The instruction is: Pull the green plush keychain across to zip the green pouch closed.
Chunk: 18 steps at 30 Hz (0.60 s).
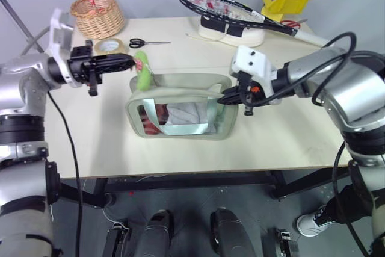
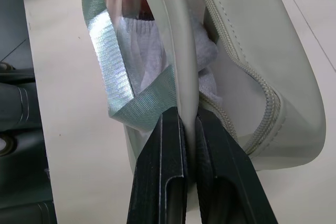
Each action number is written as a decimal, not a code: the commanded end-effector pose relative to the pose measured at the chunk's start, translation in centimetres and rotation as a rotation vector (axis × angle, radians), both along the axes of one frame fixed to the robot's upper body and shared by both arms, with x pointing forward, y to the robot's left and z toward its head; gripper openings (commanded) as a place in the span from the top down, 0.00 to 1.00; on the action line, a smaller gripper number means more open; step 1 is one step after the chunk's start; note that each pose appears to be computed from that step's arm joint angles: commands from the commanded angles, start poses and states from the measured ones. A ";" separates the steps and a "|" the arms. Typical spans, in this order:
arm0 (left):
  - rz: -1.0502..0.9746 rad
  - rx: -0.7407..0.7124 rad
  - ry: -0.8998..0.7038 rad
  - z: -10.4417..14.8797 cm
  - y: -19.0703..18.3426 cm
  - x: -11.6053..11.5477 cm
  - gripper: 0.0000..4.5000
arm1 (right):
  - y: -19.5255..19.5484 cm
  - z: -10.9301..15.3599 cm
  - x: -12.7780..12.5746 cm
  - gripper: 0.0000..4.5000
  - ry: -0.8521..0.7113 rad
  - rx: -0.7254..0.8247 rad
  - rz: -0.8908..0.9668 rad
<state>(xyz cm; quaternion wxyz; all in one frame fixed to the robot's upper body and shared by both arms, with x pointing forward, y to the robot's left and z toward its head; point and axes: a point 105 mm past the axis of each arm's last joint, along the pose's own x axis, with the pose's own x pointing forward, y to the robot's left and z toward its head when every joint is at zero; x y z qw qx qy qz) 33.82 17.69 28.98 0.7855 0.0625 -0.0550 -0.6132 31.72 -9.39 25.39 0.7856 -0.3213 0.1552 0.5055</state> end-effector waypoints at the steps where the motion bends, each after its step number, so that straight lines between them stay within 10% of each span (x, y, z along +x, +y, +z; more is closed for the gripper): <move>1: -0.035 0.045 -0.020 0.0 -2.4 0.2 1.00 | 0.1 0.6 -0.3 1.00 -0.028 0.013 0.011; 6: 0.045 0.071 0.030 -0.4 -2.7 1.9 0.80 | 0.1 0.7 -0.3 1.00 -0.036 0.016 0.001; 13: 0.110 0.085 -0.033 1.2 -0.4 1.9 0.05 | 0.1 0.7 -0.4 1.00 -0.033 0.020 -0.006; 18: 0.076 0.136 -0.008 0.1 1.9 -0.1 0.02 | 0.0 0.6 -0.4 1.00 -0.033 0.021 -0.009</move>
